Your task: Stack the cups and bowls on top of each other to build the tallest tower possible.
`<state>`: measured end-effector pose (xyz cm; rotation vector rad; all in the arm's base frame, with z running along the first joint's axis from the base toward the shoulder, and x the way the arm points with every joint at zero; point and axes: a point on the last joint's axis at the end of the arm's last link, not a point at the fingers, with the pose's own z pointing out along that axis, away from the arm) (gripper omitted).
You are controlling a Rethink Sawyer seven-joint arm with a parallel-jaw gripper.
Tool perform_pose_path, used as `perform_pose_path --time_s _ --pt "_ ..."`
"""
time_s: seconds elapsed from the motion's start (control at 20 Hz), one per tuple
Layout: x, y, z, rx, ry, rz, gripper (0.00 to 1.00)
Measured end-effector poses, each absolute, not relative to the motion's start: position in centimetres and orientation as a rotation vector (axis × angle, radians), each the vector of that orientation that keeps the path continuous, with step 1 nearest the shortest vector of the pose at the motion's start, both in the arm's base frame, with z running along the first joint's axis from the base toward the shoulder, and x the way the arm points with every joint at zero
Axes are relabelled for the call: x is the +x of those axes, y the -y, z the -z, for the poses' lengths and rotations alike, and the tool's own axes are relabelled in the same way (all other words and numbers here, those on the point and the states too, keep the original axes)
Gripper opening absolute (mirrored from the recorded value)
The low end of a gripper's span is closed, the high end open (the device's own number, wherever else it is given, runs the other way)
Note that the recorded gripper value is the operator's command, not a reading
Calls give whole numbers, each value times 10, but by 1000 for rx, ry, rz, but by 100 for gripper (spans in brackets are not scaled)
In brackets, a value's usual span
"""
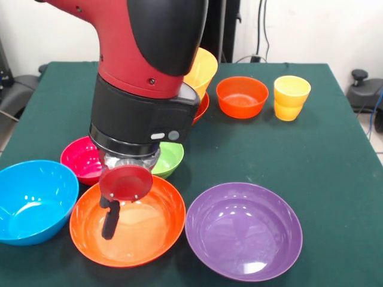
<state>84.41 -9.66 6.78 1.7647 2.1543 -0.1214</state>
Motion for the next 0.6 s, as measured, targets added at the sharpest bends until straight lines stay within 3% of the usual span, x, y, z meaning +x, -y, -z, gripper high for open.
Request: perform_pose_path --time_s 0.6 --pt "871 74 -74 1734 -2181 81 100"
